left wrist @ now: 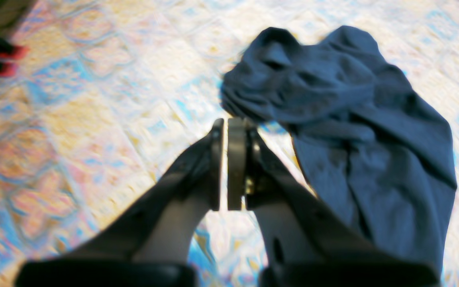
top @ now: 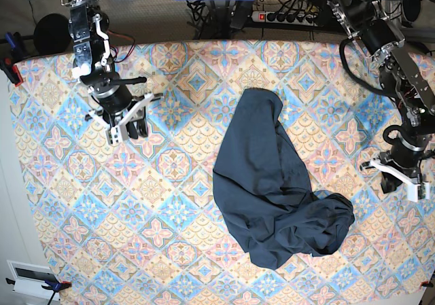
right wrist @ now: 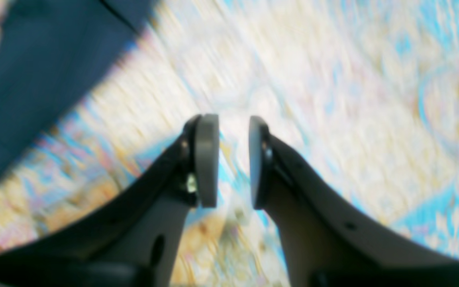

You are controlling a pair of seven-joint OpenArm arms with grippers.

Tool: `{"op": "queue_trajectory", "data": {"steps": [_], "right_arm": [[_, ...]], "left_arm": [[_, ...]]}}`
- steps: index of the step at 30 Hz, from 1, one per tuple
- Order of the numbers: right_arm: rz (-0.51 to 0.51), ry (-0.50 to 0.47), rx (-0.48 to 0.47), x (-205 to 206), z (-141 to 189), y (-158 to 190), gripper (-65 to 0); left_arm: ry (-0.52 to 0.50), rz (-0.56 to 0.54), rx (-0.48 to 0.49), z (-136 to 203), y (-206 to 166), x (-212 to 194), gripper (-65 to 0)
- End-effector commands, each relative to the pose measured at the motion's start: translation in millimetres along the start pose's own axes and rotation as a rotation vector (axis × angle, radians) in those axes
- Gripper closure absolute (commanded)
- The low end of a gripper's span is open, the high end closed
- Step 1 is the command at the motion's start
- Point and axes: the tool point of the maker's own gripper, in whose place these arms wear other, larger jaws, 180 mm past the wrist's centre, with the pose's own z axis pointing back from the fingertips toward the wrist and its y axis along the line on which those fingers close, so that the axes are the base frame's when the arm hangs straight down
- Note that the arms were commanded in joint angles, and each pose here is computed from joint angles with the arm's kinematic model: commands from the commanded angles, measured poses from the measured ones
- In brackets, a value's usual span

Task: Layout the t-shirt on the table in an organized manner, then fold the t-shirt properly
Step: 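Lift the shirt high with the left gripper and drop it, then grasp the shirt's bunched end with the left gripper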

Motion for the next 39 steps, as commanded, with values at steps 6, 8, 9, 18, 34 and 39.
{"op": "queue_trajectory", "data": {"steps": [6, 8, 9, 18, 34, 39], "right_arm": [[0.03, -0.103, 0.046, 33.5, -2.7, 12.9, -12.7], [0.03, -0.102, 0.047, 33.3, -2.8, 13.4, -12.7], [0.03, -0.101, 0.047, 32.7, -2.6, 13.5, -12.7], [0.029, -0.097, 0.048, 30.7, -2.3, 13.9, -12.7], [0.027, -0.101, 0.038, 32.3, -1.5, 10.2, -12.7], [0.029, -0.102, 0.036, 33.1, -2.0, 9.5, -12.7]], "left_arm": [[-0.018, 0.137, -0.013, -45.2, 15.4, 16.3, -19.4], [-0.047, 0.183, -0.019, -62.5, 18.6, 21.4, -21.4], [-0.057, 0.182, -0.04, -72.3, 10.3, 26.4, -21.5], [-0.09, 0.148, -0.226, -129.3, -93.8, 44.0, -21.9], [-0.041, 0.177, -0.174, -196.4, -140.1, 7.7, -21.9], [-0.041, 0.25, -0.11, -196.2, -108.8, 1.9, -21.9]]}}
